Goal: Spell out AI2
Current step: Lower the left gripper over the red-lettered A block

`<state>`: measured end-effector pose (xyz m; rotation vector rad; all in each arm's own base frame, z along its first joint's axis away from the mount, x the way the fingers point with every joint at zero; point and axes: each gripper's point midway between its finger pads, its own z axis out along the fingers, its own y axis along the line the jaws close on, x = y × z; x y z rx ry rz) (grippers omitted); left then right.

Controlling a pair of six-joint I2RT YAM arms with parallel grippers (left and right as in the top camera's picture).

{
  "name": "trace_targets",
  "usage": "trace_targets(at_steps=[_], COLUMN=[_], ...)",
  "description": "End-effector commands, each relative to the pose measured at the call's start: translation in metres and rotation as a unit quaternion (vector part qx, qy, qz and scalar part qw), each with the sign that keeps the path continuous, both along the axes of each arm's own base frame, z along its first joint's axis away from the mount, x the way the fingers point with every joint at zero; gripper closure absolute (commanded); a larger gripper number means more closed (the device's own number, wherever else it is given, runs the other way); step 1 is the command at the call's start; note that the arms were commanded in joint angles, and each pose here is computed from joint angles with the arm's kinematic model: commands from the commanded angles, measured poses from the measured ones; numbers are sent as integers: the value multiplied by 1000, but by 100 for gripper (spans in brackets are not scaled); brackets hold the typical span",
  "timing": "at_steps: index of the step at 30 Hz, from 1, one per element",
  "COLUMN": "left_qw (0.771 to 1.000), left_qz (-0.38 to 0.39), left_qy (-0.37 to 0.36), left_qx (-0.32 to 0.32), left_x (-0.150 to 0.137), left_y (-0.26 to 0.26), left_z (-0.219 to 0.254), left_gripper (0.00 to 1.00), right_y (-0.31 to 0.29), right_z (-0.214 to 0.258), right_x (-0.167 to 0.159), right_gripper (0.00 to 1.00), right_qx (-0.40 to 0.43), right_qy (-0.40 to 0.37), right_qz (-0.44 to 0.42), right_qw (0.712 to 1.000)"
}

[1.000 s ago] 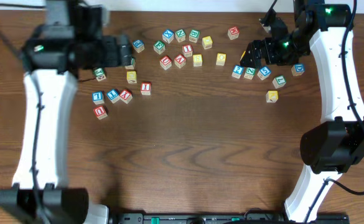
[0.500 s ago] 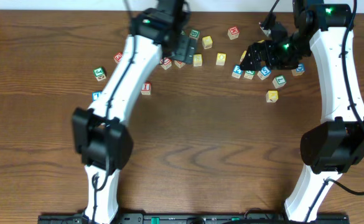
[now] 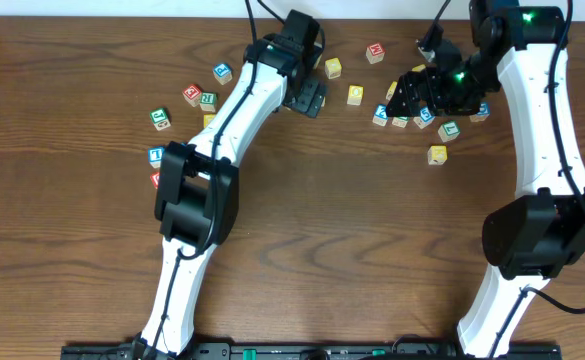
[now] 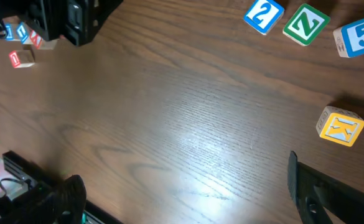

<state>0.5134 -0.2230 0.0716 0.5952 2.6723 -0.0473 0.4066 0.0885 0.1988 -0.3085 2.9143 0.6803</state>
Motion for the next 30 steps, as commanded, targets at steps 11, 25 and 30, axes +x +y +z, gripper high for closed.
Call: trace_targets(at_steps=[11,25,30], left_qw=[998,999,999], left_qz=[-49,-38,-37], left_qy=[6,-17,-16], left_qx=[29,20,21], left_x=[-4,22,24], left_y=[2,3,4], left_z=[-5,-35,-40], left_gripper=[23,40,40], right_y=[17,15,16], right_z=[5,-1,-1], right_x=[-4,-8,-8], right_gripper=[1,1,1], right_qx=[-14,-56,-56], right_qy=[-7,-3,-3], right_qz=[18,28,29], right_qw=[1000,998,998])
